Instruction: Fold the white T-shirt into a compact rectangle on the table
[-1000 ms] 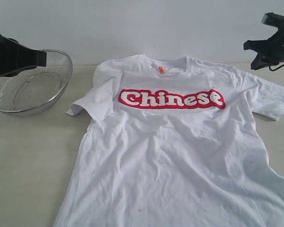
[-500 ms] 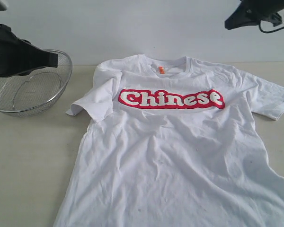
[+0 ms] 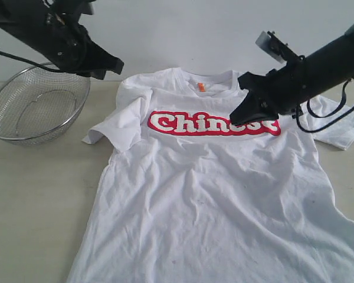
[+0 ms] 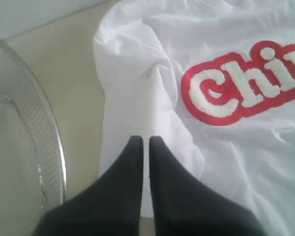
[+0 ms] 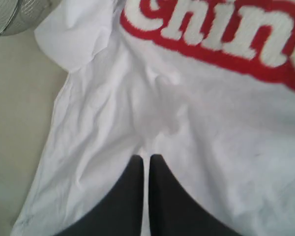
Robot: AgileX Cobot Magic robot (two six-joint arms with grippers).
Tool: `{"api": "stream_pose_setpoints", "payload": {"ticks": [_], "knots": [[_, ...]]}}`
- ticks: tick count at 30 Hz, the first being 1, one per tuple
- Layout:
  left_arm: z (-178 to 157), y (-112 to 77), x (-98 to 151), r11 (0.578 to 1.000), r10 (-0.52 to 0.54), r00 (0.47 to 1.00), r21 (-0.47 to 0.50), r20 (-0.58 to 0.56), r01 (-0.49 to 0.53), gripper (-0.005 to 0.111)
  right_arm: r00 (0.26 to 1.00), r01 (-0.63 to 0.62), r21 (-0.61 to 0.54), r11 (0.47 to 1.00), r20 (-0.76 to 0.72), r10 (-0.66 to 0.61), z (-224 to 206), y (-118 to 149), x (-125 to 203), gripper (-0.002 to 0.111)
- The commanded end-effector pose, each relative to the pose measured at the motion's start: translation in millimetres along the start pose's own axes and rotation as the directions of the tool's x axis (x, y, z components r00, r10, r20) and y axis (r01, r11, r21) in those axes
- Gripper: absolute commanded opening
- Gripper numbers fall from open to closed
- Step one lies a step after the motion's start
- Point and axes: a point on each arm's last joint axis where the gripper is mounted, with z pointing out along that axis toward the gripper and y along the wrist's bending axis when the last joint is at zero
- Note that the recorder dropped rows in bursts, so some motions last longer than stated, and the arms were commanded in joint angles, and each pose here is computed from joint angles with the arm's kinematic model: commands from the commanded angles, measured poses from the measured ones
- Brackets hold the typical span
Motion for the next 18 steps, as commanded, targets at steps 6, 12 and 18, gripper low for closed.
{"api": "stream_pose_setpoints", "payload": {"ticks": [6,12,18], "knots": [[70.6,2.1,-6.6,0.998,-0.006,0.994,0.063,-0.11,0.013,0.004,0.996,0.092,0.007,0.996,-0.008,-0.092,21.9,38.9,28.3,0.0],[103.4,8.4,-1.7,0.998,-0.008,0.988,0.062,-0.153,0.018,0.004,0.988,0.147,-0.006,0.989,-0.04,-0.147,38.1,58.7,33.5,0.0],[131.7,22.1,-1.6,0.999,0.022,0.983,0.031,-0.184,-0.017,0.004,0.985,0.165,0.0,0.986,-0.06,-0.164,40.0,59.1,36.4,0.0]]}}
